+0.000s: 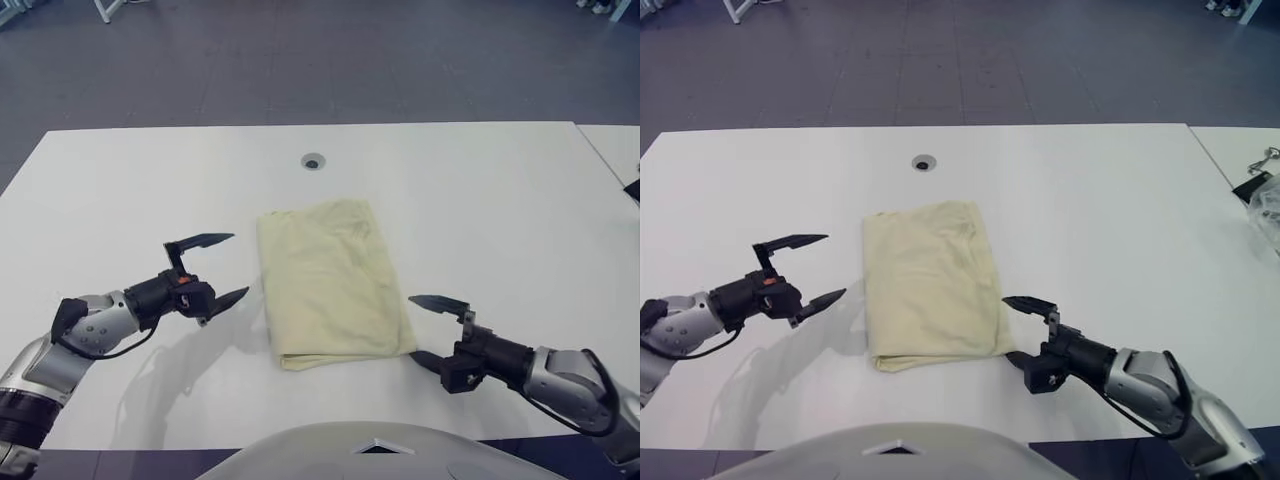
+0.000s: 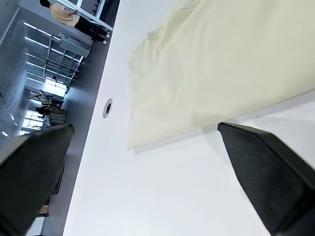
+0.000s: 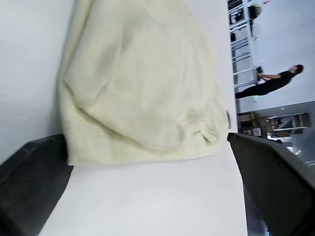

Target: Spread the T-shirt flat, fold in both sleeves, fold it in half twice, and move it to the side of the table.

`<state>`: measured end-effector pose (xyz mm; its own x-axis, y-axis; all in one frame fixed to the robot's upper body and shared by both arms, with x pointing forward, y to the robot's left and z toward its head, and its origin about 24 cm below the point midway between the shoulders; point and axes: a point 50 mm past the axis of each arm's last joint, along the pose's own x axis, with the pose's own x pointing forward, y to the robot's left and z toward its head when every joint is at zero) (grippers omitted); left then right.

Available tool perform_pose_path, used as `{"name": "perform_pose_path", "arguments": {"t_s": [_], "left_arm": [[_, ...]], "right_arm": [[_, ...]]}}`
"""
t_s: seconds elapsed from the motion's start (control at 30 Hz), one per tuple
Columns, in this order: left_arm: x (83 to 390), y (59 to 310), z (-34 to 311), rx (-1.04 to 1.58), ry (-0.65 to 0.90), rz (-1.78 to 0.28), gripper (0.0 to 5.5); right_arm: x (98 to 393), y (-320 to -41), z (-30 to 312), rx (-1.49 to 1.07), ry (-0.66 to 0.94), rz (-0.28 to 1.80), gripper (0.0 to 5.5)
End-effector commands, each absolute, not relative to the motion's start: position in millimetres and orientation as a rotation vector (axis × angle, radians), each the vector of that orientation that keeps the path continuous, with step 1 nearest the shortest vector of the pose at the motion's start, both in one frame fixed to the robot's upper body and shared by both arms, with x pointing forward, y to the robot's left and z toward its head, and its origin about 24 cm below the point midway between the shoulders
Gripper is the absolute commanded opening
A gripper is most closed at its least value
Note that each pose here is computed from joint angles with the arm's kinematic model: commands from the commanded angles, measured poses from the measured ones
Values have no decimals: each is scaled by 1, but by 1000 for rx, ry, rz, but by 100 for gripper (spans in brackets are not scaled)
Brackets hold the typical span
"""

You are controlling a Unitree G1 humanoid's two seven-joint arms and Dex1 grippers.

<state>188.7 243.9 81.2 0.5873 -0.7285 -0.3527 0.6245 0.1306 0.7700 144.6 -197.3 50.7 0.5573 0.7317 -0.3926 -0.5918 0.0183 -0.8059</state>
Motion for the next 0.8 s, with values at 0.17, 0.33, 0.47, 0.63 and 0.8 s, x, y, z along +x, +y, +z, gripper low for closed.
{"name": "perform_pose_path", "arguments": {"t_s": [0.17, 0.33, 0.47, 0.63, 0.8], "left_arm": [[158, 243, 68, 1067, -53, -1230, 540], [151, 241, 63, 1147, -55, -1386, 540], [148, 238, 59, 1150, -63, -1461, 540], [149, 233, 53, 1143, -72, -1499, 540], [153, 224, 51, 1136, -103, -1511, 540]], "right_arm": [[119, -199, -29, -1278, 88, 1258, 538], [116, -191, -26, -1319, 22, 1404, 494], [114, -190, -23, -1320, 6, 1445, 414], [132, -183, -17, -1314, -21, 1393, 322], [137, -179, -10, -1312, -64, 1427, 218]]}}
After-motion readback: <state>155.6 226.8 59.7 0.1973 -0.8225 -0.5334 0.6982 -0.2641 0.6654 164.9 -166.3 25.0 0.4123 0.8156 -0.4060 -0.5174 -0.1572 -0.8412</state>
